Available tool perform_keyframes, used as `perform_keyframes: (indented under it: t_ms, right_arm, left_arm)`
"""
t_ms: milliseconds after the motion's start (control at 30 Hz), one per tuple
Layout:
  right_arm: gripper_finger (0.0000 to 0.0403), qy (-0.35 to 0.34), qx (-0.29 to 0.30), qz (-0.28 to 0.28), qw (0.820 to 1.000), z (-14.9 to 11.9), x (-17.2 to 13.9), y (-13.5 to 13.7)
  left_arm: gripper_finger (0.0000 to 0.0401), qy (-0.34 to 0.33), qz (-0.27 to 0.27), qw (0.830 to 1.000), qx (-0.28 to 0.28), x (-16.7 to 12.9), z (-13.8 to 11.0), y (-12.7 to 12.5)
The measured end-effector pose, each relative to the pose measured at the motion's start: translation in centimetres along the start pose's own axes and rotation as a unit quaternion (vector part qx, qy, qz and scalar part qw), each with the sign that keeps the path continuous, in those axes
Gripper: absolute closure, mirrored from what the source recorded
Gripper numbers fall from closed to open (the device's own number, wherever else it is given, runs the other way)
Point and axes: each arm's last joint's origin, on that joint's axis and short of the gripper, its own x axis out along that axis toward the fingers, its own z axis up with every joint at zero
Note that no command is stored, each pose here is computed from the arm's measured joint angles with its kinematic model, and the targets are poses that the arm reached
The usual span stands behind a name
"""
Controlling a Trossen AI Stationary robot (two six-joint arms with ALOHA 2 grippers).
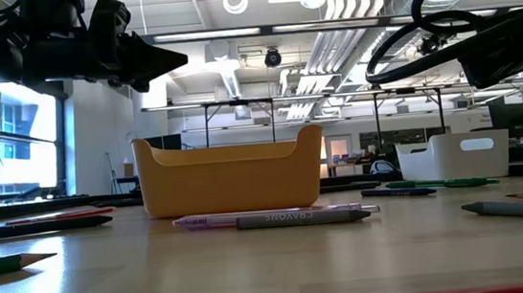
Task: Sort crayons/erasers/pens/pencils in bins
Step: Put the pink pencil into the yellow bin
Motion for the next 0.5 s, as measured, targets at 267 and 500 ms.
perform_keyframes:
  t_ms: [267, 500]
  right_arm:
    - [0.0367, -0.020, -0.022, 0.048, 0.998, 0.3, -2.1, 0.0]
    - [0.0366, -0.049, -0.027, 0.084, 0.995, 0.6, -4.3, -0.1]
  left_arm:
    - [0.0398, 0.000, 0.000, 1.000, -0.002, 0.0, 0.0, 0.0]
    - [0.0398, 0.001, 0.012, 1.000, -0.014, 0.0, 0.0, 0.1]
